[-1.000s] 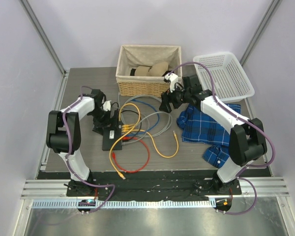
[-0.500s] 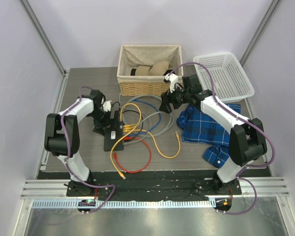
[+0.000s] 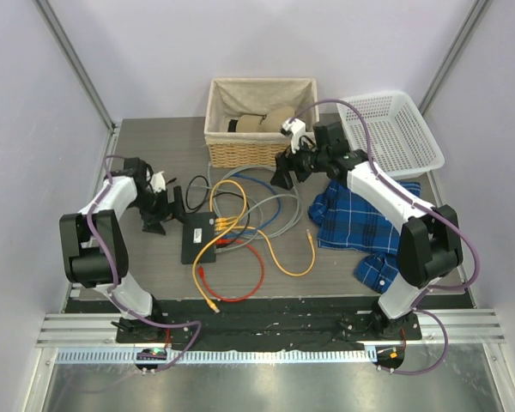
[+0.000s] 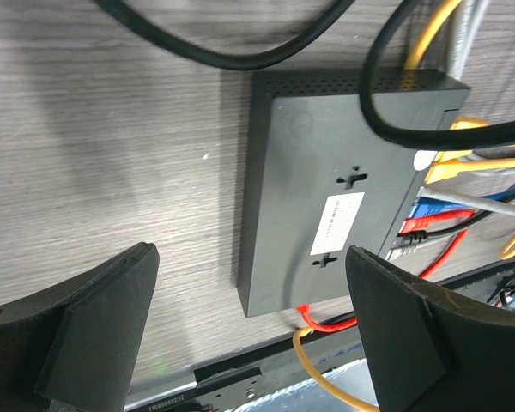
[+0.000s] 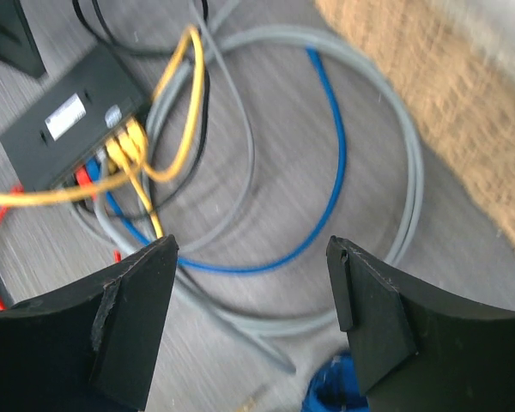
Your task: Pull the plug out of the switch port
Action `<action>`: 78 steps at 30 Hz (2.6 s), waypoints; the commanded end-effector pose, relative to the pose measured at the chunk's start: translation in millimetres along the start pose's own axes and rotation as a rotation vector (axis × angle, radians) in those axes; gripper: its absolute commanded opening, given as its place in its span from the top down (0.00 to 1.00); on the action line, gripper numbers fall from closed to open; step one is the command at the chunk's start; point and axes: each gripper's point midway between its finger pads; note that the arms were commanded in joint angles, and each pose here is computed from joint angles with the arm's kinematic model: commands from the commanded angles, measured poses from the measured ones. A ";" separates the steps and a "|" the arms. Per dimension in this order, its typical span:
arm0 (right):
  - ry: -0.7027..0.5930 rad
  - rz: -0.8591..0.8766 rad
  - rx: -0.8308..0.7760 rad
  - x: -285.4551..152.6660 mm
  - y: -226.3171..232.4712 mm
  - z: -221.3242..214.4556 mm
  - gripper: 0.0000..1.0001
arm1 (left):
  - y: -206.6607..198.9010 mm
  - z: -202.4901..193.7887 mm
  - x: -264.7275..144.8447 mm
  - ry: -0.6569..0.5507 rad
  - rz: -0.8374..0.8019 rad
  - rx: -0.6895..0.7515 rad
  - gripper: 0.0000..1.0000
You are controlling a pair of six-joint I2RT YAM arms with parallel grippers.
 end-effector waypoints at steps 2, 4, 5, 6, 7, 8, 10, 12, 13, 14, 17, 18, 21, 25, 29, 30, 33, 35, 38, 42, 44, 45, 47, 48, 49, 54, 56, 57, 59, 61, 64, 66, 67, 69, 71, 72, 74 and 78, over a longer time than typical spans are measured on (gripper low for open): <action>-0.061 -0.040 -0.010 14.1 9.4 41.4 0.19 | -10.2 37.8 -25.5 -0.139 -0.006 0.061 0.05; 0.002 -0.070 0.022 27.1 8.8 40.0 0.19 | -15.0 58.8 -40.0 -0.221 -0.006 0.083 0.05; 0.020 -0.154 0.037 32.0 -3.4 39.0 0.16 | -20.5 67.7 -49.1 -0.271 -0.016 0.101 0.04; 0.028 -0.188 0.051 31.7 1.8 49.0 0.16 | -22.8 77.2 -56.2 -0.317 -0.014 0.108 0.04; 0.072 -0.242 0.062 43.3 -8.7 39.3 0.14 | -24.3 92.4 -63.1 -0.383 -0.006 0.127 0.04; 0.081 -0.287 0.064 43.5 -13.1 42.4 0.14 | -26.0 100.5 -70.0 -0.420 -0.001 0.128 0.04; 0.100 -0.367 0.048 38.9 -16.0 52.8 0.13 | -32.1 123.0 -85.2 -0.508 -0.010 0.117 0.04; 0.114 -0.425 0.053 39.5 -24.1 51.0 0.12 | -36.6 133.4 -95.5 -0.570 -0.016 0.110 0.04; 0.124 -0.425 0.052 42.0 -23.4 47.5 0.11 | -38.5 143.7 -102.1 -0.630 -0.018 0.108 0.05; 0.138 -0.422 0.050 46.1 -23.9 42.2 0.11 | -37.2 140.7 -97.3 -0.636 -0.017 0.095 0.05; 0.135 -0.400 0.023 56.6 -18.7 46.0 0.11 | -29.5 137.8 -95.1 -0.652 0.020 0.044 0.04; 0.130 -0.388 0.019 58.5 -16.4 49.3 0.11 | -26.5 134.9 -93.3 -0.640 0.031 0.024 0.04; 0.127 -0.255 -0.059 64.6 4.3 60.7 0.11 | -25.7 122.4 -89.3 -0.611 0.041 0.049 0.05; 0.133 -0.020 -0.159 69.7 39.8 63.1 0.12 | -18.8 107.7 -87.7 -0.535 0.082 0.069 0.05; 0.148 0.186 -0.140 79.8 76.9 56.4 0.15 | -30.5 95.0 -79.1 -0.462 0.001 0.097 0.05; 0.156 0.205 -0.146 83.7 84.1 52.8 0.15 | -31.6 94.2 -75.5 -0.456 -0.014 0.095 0.05; 0.185 0.245 -0.123 91.8 93.3 42.6 0.17 | -32.6 89.8 -55.2 -0.409 -0.068 0.061 0.07; 0.200 0.274 -0.135 96.0 98.5 35.8 0.19 | -29.5 87.2 -35.6 -0.357 -0.098 -0.006 0.13; 0.208 0.318 -0.162 103.7 103.9 32.0 0.21 | -31.3 87.4 -23.7 -0.359 -0.135 -0.057 0.13; 0.231 0.361 -0.129 126.5 105.6 24.1 0.25 | -27.0 83.2 -17.0 -0.350 -0.119 -0.067 0.14; 0.246 0.392 -0.091 139.7 107.4 18.1 0.28 | -24.5 75.5 -11.8 -0.337 -0.109 -0.094 0.14; 0.248 0.401 -0.085 143.2 108.2 16.2 0.30 | -22.2 76.9 -13.0 -0.357 -0.098 -0.099 0.14; 0.260 0.426 -0.076 149.4 109.6 8.1 0.31 | -17.3 68.7 -7.3 -0.345 -0.072 -0.126 0.15; 0.272 0.432 -0.070 152.1 109.1 2.0 0.33 | -15.8 67.4 -6.4 -0.347 -0.063 -0.131 0.15; 0.288 0.442 -0.058 153.7 108.5 -6.0 0.35 | -13.0 64.2 -5.0 -0.346 -0.047 -0.138 0.15; 0.351 0.458 0.018 157.9 107.5 -31.1 0.40 | -11.6 57.1 4.2 -0.312 -0.051 -0.173 0.16; 0.378 0.457 0.046 160.6 106.1 -41.8 0.42 | -10.0 56.1 9.9 -0.294 -0.054 -0.182 0.16; 0.387 0.453 0.059 162.1 106.7 -44.9 0.43 | -9.6 56.5 11.0 -0.291 -0.055 -0.187 0.16; 0.403 0.444 0.071 164.6 105.0 -52.6 0.44 | -8.2 55.7 15.5 -0.271 -0.053 -0.194 0.17; 0.416 0.422 0.069 167.1 104.5 -59.8 0.45 | -11.5 55.4 17.2 -0.259 -0.060 -0.185 0.17; 0.431 0.415 0.089 170.0 102.9 -66.8 0.46 | -14.6 50.3 24.0 -0.229 -0.065 -0.179 0.19; 0.451 0.407 0.113 173.7 100.0 -74.9 0.48 | -16.5 44.4 30.8 -0.204 -0.068 -0.175 0.23; 0.458 0.405 0.127 175.2 101.0 -77.8 0.48 | -16.7 42.8 33.1 -0.197 -0.069 -0.172 0.24; 0.460 0.391 0.142 178.3 99.5 -80.3 0.48 | -18.1 39.1 38.3 -0.174 -0.070 -0.168 0.26; 0.446 0.336 0.153 184.0 93.3 -79.4 0.46 | -17.3 35.1 42.6 -0.152 -0.068 -0.167 0.28; 0.446 0.313 0.159 186.4 89.4 -81.0 0.46 | -16.5 34.1 44.9 -0.142 -0.068 -0.171 0.29; 0.446 0.296 0.172 188.1 87.3 -81.4 0.45 | -15.3 31.2 47.0 -0.127 -0.063 -0.168 0.30; 0.467 0.316 0.199 186.4 90.7 -87.7 0.45 | -12.1 27.1 47.8 -0.111 -0.046 -0.158 0.33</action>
Point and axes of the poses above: each gripper's point midway between its finger pads, its own x axis out along the fingers, its own y axis along the line the jaws close on, z = x × y, and after that the axes turned 13 degrees about x, right-handed
